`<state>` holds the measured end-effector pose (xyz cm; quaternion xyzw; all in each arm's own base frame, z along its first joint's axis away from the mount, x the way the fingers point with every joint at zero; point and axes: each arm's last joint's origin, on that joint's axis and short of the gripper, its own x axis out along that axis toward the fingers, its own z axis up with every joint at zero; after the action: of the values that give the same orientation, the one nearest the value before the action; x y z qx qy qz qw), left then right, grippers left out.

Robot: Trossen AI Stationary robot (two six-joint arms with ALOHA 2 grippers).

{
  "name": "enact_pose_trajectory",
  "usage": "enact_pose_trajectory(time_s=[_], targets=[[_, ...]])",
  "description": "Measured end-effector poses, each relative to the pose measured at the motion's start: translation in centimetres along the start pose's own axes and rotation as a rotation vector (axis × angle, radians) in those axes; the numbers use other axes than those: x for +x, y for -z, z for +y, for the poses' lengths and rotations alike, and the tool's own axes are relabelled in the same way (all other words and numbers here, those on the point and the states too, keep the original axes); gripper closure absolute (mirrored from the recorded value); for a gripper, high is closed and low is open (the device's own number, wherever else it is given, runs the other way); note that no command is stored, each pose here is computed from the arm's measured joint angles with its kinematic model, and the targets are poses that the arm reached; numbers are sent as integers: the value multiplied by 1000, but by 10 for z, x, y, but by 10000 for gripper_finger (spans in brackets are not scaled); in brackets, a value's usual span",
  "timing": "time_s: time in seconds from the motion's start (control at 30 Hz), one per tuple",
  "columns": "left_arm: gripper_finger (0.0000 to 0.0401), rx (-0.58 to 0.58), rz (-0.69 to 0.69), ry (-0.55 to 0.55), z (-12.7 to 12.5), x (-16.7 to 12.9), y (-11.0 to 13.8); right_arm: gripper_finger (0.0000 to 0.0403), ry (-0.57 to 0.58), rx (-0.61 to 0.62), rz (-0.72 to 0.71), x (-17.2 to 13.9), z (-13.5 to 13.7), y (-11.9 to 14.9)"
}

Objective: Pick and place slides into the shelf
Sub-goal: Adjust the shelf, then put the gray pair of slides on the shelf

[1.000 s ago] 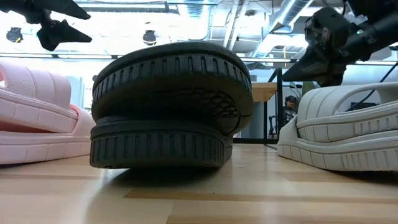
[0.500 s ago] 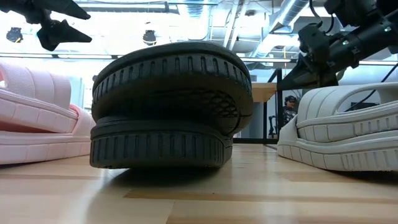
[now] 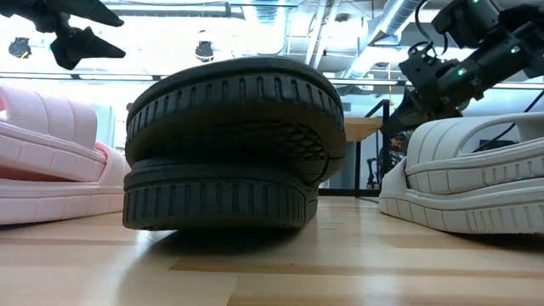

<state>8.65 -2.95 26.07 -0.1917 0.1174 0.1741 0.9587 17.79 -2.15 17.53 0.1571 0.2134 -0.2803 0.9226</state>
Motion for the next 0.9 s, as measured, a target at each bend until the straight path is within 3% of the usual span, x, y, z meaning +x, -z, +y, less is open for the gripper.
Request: enact_pose_trajectory(time_s=[0.6,0.73,0.9], targets=[[115,-1,0,0,0,0,0,403,93,-11,-6,6,-18,-6],[115,-1,0,0,0,0,0,403,49,-14,7,6,-15,-6],[115,5,0,0,0,0,0,403,-85,-43,-23,1,-2,-8]])
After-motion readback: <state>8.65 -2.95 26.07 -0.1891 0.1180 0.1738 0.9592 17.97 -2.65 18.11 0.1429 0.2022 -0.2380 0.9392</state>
